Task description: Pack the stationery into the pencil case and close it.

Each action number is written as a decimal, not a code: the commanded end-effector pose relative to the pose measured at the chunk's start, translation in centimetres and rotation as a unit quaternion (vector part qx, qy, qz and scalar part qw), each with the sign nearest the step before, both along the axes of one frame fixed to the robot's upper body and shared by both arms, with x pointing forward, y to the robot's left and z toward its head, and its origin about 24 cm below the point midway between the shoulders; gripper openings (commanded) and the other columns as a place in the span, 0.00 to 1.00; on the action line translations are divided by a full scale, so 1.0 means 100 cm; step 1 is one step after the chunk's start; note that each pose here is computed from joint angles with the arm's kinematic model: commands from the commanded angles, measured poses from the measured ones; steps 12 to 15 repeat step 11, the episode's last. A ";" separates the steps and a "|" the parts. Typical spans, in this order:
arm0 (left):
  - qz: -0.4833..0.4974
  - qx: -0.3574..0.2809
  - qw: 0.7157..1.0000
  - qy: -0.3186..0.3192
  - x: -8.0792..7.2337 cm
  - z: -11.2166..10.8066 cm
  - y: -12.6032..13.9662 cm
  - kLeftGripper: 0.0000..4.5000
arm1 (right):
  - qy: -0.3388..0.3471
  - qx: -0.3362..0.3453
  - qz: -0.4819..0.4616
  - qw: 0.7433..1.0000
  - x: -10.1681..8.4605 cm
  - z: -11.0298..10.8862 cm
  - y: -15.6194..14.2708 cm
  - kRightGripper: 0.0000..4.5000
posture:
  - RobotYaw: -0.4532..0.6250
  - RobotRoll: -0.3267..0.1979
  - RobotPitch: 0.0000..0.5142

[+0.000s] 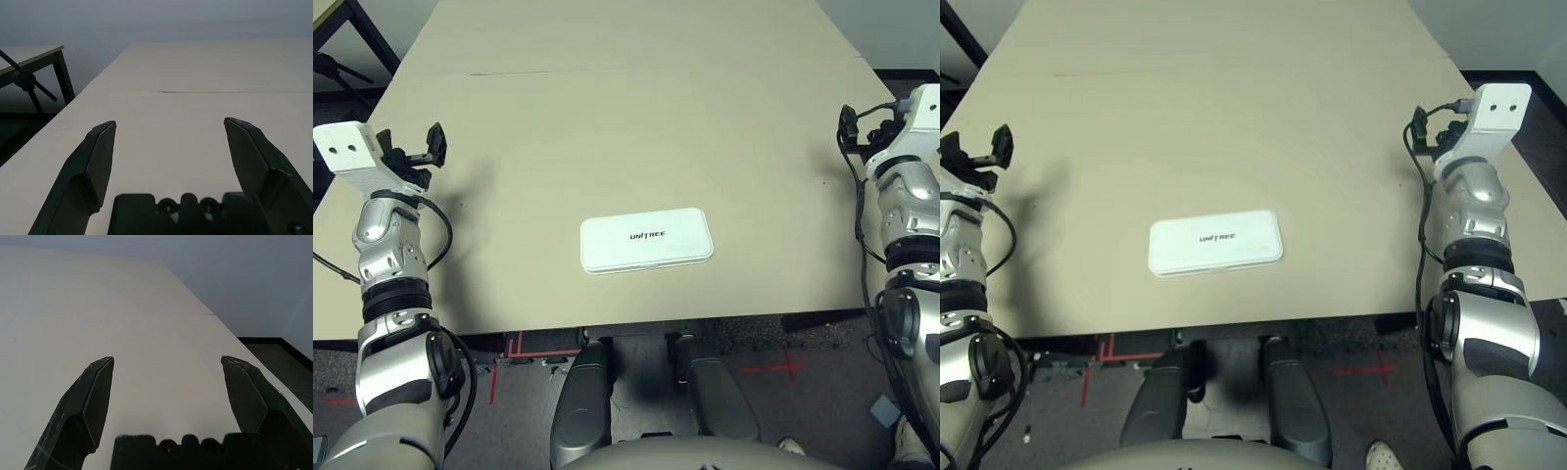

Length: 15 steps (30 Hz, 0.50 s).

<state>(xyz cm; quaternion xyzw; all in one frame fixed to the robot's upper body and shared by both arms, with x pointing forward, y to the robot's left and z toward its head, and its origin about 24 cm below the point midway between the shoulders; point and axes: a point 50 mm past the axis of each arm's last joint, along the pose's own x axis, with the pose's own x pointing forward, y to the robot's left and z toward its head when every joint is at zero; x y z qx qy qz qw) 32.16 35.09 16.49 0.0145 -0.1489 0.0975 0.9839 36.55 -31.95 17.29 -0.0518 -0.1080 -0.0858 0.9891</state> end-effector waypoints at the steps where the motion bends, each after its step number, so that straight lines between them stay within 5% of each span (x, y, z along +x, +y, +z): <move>1: -0.002 0.006 1.000 0.013 0.000 -0.007 -0.002 0.99 | 0.009 -0.002 -0.005 1.000 -0.002 -0.003 -0.005 1.00 | 0.45 0.62 0.46; 15: -0.011 0.009 1.000 0.014 0.001 -0.005 -0.007 0.99 | 0.011 -0.004 -0.001 1.000 -0.001 -0.005 -0.004 1.00 | 0.46 0.62 0.47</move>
